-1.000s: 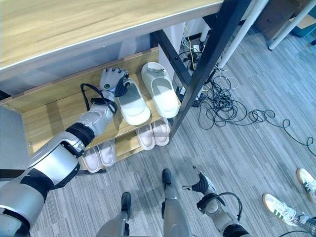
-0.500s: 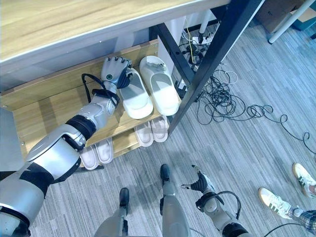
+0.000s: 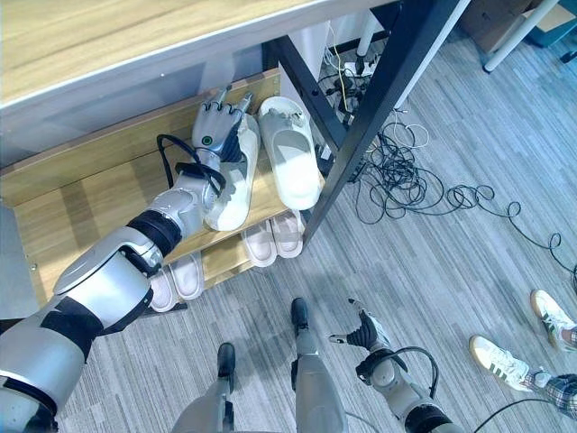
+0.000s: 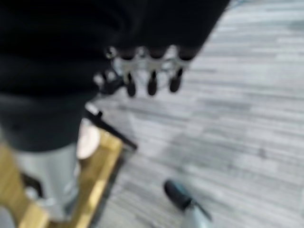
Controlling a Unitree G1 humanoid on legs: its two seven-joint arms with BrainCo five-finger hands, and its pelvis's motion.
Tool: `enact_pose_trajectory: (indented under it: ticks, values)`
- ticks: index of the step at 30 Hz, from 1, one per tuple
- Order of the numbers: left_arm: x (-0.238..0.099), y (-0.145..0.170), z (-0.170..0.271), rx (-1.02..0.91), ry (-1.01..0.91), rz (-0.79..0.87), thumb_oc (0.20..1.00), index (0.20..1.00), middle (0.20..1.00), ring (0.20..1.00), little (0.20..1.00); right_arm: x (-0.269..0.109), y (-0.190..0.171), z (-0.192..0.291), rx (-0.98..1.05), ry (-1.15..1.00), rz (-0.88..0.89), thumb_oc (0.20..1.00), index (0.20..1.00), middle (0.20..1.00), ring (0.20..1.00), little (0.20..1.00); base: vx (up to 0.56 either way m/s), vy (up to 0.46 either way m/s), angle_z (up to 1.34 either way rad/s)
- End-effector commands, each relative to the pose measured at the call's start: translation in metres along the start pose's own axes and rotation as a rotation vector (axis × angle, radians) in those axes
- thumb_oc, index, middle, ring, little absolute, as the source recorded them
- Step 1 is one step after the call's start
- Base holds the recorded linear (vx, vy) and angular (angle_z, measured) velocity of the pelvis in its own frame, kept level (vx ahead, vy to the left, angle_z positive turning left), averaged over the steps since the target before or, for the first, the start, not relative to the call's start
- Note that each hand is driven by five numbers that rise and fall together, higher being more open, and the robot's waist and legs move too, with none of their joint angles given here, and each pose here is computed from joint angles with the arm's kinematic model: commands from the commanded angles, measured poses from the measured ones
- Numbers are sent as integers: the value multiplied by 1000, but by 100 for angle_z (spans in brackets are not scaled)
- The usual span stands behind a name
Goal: Arrange the slippers neatly on the shoe rack.
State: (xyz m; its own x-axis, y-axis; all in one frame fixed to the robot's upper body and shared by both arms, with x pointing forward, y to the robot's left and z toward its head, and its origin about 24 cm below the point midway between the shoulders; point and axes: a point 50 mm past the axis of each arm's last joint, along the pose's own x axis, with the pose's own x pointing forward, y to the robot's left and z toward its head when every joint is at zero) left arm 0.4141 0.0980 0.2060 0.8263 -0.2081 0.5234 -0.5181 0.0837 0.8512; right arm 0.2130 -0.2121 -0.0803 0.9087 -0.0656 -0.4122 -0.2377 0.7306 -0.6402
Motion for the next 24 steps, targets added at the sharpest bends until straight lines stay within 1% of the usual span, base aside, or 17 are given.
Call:
enact_pose_trajectory:
  ticks: [1, 16, 24]
  values:
    - [29, 46, 6, -99, 12, 172, 1000, 1000, 1000, 1000, 1000, 9, -19, 13, 8, -60, -65, 1000, 1000, 1000, 1000, 1000, 0, 0, 0]
    - [23, 47, -20, -153, 102, 182, 1000, 1000, 1000, 1000, 1000, 3, -7, 1, 5, -3, -14, 1000, 1000, 1000, 1000, 1000, 0, 0, 0]
    - [11, 43, -41, -208, 154, 194, 1000, 1000, 1000, 1000, 1000, -2, 0, -5, 15, 27, 8, 1000, 1000, 1000, 1000, 1000, -3, -2, 1]
